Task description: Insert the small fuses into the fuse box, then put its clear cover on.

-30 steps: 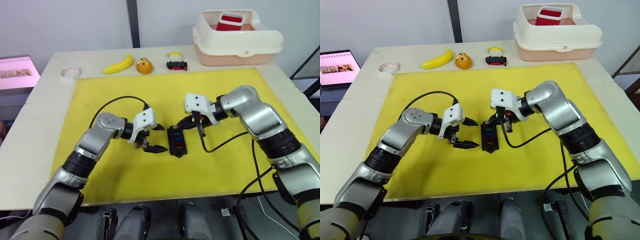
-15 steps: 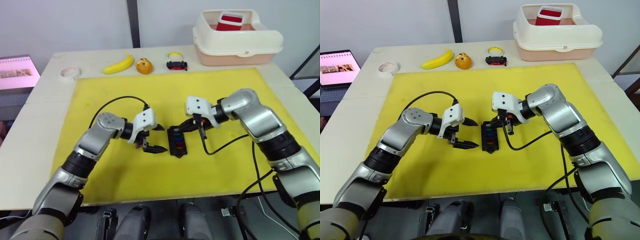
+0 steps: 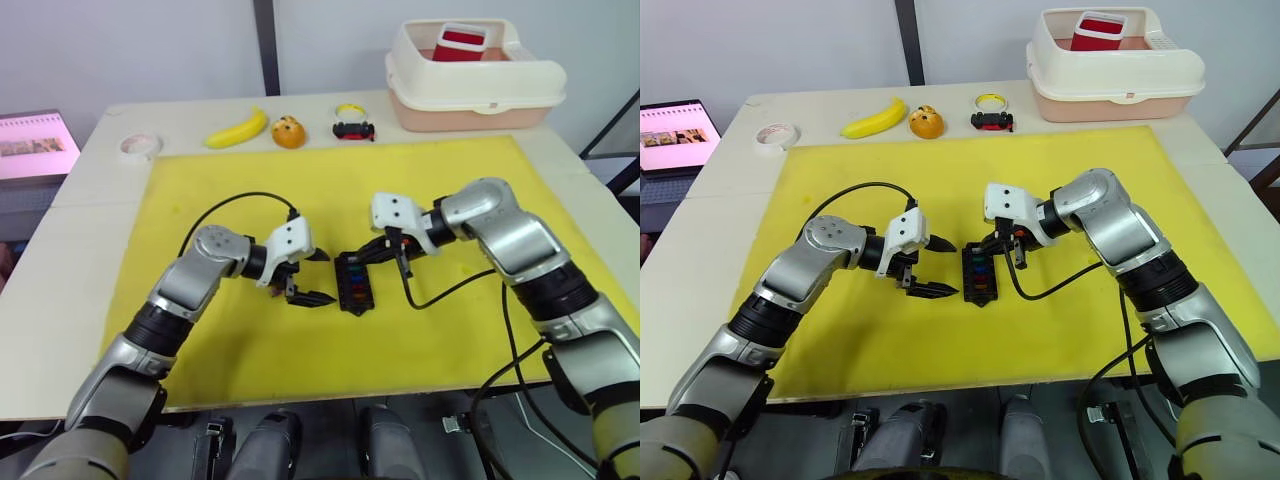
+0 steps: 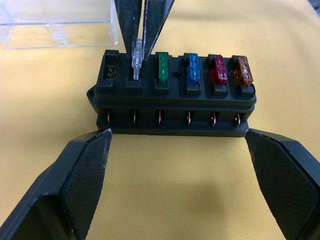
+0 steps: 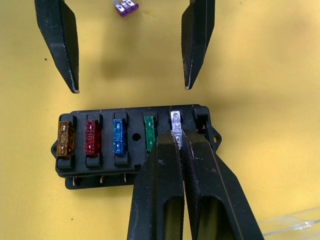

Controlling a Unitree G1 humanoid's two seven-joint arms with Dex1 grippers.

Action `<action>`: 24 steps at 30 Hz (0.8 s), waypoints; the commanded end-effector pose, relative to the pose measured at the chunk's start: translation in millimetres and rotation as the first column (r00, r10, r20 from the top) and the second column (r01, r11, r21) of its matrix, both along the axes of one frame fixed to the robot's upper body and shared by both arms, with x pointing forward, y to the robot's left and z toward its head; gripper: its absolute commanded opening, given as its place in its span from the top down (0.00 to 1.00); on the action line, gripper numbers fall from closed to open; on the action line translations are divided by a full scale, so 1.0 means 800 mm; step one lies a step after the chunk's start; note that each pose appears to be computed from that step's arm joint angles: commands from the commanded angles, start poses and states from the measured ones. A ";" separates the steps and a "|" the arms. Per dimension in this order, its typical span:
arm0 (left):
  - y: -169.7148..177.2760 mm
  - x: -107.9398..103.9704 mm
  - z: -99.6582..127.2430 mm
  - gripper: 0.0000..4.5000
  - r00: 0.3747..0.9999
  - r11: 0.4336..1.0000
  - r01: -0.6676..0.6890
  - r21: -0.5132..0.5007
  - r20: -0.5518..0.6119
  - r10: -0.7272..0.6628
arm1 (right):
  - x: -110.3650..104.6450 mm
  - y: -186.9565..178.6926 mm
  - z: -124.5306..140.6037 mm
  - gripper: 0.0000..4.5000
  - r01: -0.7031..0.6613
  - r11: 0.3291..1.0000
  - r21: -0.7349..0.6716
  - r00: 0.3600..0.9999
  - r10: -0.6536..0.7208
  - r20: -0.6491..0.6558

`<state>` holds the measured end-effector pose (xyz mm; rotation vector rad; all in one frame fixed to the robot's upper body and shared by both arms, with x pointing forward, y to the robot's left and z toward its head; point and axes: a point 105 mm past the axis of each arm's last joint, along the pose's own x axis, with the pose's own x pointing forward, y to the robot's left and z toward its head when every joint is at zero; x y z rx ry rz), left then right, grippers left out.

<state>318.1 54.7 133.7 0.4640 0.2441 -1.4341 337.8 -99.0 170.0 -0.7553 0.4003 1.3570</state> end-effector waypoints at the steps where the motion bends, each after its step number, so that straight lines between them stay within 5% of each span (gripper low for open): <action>1: -0.006 -0.004 0.010 0.01 0.999 1.000 0.023 -0.010 0.040 -0.022 | 0.003 0.001 0.013 1.00 -0.015 1.000 0.004 0.999 0.014 0.046; 24: -0.008 -0.009 0.008 0.01 0.999 1.000 0.011 -0.023 0.035 -0.011 | 0.012 -0.002 0.003 1.00 -0.010 1.000 -0.020 1.000 0.010 -0.003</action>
